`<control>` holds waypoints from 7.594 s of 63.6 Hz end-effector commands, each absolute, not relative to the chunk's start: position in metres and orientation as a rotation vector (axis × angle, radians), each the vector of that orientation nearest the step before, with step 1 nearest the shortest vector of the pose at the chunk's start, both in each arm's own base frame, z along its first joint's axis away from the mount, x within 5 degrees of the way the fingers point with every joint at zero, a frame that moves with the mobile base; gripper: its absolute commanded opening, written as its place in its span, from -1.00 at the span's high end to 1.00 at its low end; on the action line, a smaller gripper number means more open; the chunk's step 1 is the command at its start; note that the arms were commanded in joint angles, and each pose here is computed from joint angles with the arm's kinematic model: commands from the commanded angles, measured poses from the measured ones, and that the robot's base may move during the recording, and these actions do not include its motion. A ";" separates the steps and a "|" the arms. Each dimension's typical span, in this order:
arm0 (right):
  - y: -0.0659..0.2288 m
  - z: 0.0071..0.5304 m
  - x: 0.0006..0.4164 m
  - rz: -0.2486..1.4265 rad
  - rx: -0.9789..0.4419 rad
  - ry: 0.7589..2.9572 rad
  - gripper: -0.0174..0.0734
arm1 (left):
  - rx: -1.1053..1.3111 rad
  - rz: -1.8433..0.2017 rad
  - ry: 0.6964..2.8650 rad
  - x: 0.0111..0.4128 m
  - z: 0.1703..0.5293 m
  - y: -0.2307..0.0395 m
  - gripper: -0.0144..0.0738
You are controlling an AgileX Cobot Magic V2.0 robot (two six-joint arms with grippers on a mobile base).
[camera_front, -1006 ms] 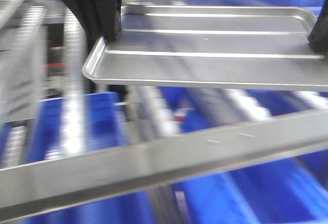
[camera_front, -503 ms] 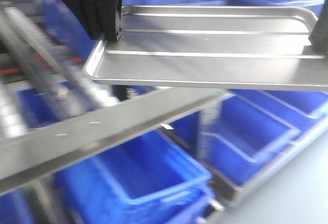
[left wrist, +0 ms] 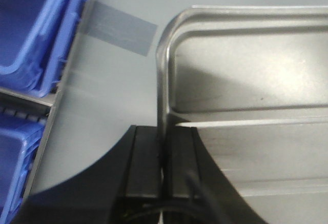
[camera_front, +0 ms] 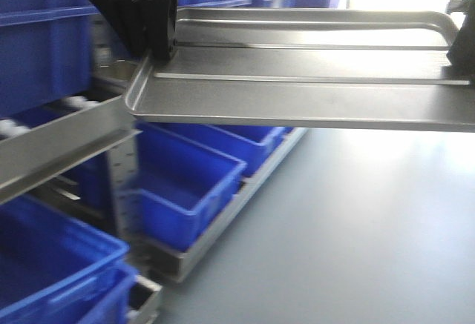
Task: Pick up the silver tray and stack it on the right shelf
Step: 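Hold the tray raised with both grippers while the base drives away, then carry the tray over the larger grey-blue tray on the other shelf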
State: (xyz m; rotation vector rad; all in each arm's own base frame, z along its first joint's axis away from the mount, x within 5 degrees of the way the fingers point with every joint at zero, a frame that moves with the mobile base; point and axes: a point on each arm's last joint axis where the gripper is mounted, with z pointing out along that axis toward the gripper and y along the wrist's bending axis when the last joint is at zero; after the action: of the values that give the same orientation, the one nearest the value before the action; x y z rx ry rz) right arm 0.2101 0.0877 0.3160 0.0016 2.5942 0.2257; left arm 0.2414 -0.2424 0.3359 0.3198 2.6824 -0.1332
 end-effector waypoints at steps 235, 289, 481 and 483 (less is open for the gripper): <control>0.086 0.333 0.210 0.230 -0.038 2.498 0.49 | 0.333 -0.188 2.613 0.235 0.359 -0.238 0.88; 0.086 0.333 0.210 0.230 -0.038 2.498 0.49 | 0.333 -0.187 2.614 0.236 0.359 -0.239 0.88; 0.086 0.333 0.210 0.229 -0.038 2.499 0.49 | 0.334 -0.192 2.613 0.236 0.358 -0.239 0.88; 0.086 0.333 0.210 0.229 -0.038 2.499 0.49 | 0.334 -0.192 2.613 0.236 0.358 -0.239 0.88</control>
State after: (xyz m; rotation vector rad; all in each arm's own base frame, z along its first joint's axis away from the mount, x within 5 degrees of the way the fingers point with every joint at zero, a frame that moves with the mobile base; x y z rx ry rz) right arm 0.2093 0.0868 0.3153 -0.0002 2.6058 0.2127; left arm 0.2418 -0.2446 0.3332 0.3183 2.6953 -0.1446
